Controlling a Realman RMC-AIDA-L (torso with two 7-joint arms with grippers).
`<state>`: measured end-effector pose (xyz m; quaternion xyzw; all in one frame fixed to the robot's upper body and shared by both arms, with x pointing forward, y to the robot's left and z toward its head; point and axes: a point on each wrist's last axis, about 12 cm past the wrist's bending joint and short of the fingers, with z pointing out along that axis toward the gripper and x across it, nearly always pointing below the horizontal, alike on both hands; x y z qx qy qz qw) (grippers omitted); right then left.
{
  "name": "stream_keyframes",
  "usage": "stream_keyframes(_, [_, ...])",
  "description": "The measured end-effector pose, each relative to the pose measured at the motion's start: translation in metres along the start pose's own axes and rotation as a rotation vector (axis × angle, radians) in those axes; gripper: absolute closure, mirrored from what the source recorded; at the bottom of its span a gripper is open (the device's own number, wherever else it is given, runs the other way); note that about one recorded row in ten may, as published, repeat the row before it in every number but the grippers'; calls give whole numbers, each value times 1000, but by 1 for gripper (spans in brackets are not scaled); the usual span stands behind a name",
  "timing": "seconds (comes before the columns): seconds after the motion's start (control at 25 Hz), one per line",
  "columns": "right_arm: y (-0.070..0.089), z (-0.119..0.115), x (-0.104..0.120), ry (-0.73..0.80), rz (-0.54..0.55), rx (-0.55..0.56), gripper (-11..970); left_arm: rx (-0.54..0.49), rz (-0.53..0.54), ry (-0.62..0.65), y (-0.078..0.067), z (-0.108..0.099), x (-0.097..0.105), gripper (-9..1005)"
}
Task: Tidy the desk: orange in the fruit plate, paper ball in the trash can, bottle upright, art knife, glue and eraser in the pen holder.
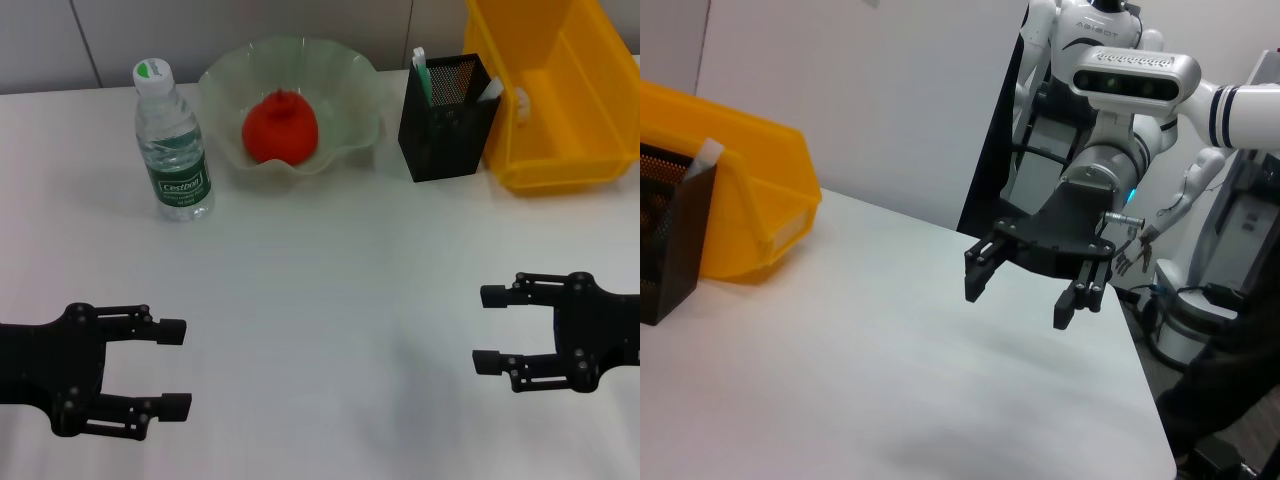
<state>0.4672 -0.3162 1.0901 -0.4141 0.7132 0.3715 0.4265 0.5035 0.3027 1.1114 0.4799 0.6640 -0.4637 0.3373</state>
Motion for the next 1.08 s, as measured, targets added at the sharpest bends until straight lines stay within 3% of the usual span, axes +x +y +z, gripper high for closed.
stream_keyframes(1.08, [-7, 10, -2, 23, 1, -16, 182, -4, 1, -13, 0, 1, -1, 183])
